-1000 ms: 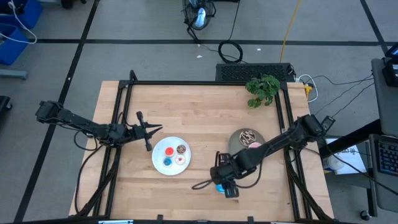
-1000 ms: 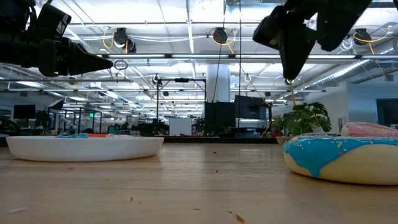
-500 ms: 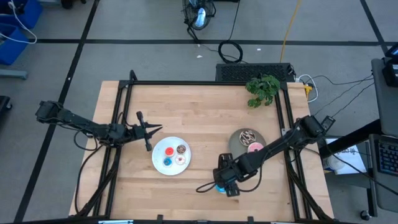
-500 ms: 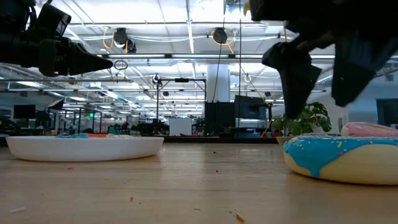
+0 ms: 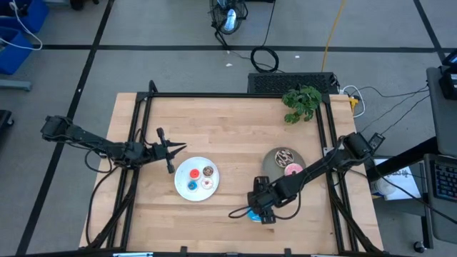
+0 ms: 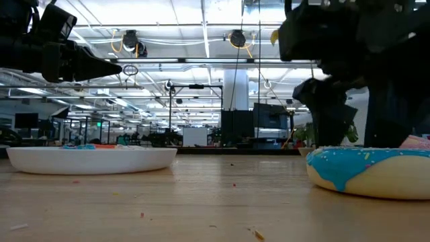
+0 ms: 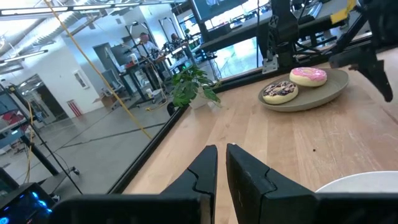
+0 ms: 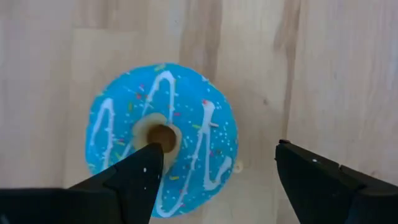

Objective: Pick & Place donuts
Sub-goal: Put the big blue donut on the gray plate

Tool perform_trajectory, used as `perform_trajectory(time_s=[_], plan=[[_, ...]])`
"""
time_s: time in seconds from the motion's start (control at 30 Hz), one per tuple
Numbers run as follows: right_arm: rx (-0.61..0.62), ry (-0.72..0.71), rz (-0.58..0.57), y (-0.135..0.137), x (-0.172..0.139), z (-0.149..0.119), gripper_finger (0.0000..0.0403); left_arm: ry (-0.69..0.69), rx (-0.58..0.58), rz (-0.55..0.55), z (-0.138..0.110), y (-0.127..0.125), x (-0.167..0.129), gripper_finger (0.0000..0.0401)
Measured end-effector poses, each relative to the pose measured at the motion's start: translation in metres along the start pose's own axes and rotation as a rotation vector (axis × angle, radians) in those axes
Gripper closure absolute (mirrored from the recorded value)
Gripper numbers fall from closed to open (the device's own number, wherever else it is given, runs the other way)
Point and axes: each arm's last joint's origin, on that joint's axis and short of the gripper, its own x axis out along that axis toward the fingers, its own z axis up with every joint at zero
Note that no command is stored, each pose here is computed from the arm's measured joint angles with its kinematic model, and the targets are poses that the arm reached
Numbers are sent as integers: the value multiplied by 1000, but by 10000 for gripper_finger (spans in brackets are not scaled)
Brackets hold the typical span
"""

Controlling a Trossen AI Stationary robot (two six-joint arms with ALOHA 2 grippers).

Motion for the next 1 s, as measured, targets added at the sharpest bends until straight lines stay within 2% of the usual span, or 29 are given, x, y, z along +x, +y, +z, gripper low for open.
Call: perform_trajectory(time_s=[0.3,0.5,0.63,0.8,0.9,1.0], plan=[[-22,-56,23,-4,15,-13,111,-1,0,0,0,0,0,359],[-71,-69,24,-5,17,-14,145,-1,0,0,0,0,0,359],[-78,-85,36,-4,18,-13,205,-1,0,0,0,0,0,359],[-58,-88,47,-6,16,-7,319,-1,0,0,0,0,0,359],[-86,-77,50,-5,6,3,379,-1,0,0,0,0,0,359],[-103,-42,22,-4,-12,14,388,-1,-1,0,0,0,0,359]])
